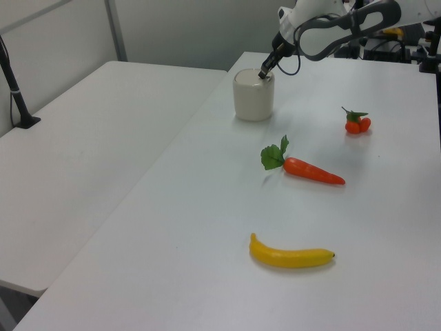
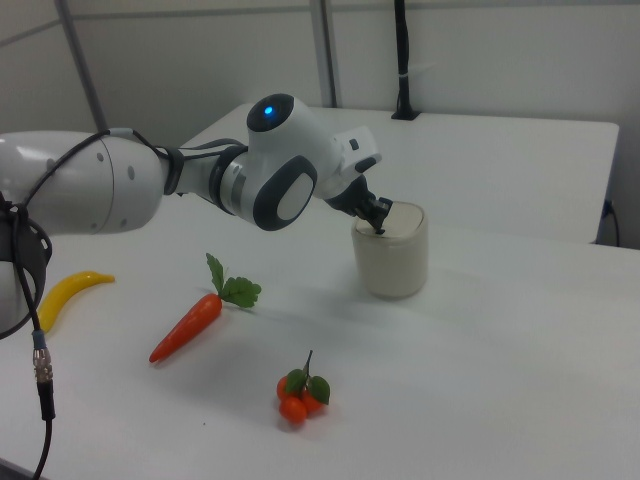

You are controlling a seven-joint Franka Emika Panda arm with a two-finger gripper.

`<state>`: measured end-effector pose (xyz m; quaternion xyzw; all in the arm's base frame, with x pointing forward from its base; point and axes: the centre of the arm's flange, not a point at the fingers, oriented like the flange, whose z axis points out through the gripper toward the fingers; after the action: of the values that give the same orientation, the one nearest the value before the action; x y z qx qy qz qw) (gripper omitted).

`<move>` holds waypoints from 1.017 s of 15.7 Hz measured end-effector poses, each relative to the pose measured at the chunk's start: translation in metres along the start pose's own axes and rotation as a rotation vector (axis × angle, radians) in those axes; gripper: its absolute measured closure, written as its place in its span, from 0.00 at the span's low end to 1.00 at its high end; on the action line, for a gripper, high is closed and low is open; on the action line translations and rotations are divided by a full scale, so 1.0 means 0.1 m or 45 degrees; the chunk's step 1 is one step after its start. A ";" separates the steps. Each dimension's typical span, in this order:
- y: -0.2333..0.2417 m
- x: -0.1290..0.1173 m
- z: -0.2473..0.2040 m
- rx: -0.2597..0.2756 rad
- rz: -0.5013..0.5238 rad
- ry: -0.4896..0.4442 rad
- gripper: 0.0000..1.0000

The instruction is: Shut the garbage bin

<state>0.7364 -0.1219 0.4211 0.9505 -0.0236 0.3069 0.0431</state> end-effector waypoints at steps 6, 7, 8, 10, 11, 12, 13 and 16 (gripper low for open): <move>0.00 -0.01 0.02 0.001 -0.001 -0.003 1.00; 0.00 -0.01 0.02 0.001 -0.001 -0.003 1.00; 0.00 0.00 0.01 0.000 -0.001 -0.001 1.00; 0.02 0.02 -0.04 -0.001 0.003 0.002 1.00; 0.03 0.04 -0.09 0.003 0.005 -0.014 1.00; 0.04 0.07 -0.17 0.009 0.006 -0.035 1.00; 0.03 0.11 -0.29 0.018 0.006 -0.058 1.00; -0.01 0.22 -0.74 0.059 0.005 -0.150 1.00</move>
<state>0.7109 -0.1143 0.4934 0.9676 -0.0211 0.2510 0.0190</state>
